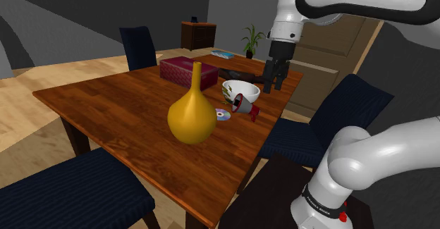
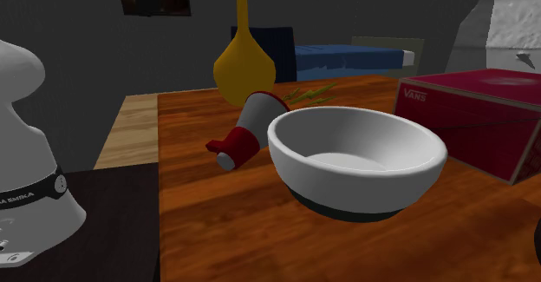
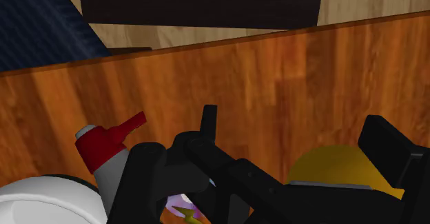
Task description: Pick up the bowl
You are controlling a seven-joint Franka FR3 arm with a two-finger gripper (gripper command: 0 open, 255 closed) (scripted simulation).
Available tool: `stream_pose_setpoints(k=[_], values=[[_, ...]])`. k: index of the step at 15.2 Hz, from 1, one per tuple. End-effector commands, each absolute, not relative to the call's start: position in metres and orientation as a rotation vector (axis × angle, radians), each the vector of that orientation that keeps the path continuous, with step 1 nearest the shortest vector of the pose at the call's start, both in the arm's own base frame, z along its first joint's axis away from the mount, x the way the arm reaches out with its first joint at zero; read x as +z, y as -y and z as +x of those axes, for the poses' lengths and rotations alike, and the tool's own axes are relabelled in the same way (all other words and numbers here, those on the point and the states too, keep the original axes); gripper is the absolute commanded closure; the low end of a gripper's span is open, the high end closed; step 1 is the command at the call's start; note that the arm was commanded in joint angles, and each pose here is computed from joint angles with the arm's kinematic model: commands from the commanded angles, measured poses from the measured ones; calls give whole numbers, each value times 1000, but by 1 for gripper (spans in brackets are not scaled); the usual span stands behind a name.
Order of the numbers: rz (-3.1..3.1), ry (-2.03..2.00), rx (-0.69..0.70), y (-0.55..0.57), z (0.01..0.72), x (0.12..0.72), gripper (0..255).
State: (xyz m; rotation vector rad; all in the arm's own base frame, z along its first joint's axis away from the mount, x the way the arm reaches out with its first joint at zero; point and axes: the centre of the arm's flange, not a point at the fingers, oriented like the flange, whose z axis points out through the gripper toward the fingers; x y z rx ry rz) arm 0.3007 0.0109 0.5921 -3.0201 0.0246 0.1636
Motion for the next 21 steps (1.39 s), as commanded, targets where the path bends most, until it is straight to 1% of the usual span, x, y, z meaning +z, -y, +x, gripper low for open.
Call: stream_pose_setpoints(k=[1, 21], values=[[-3020, -25, 164, -11, 301, 592, 0], [-3013, -11, 138, 195, 449, 521, 0]])
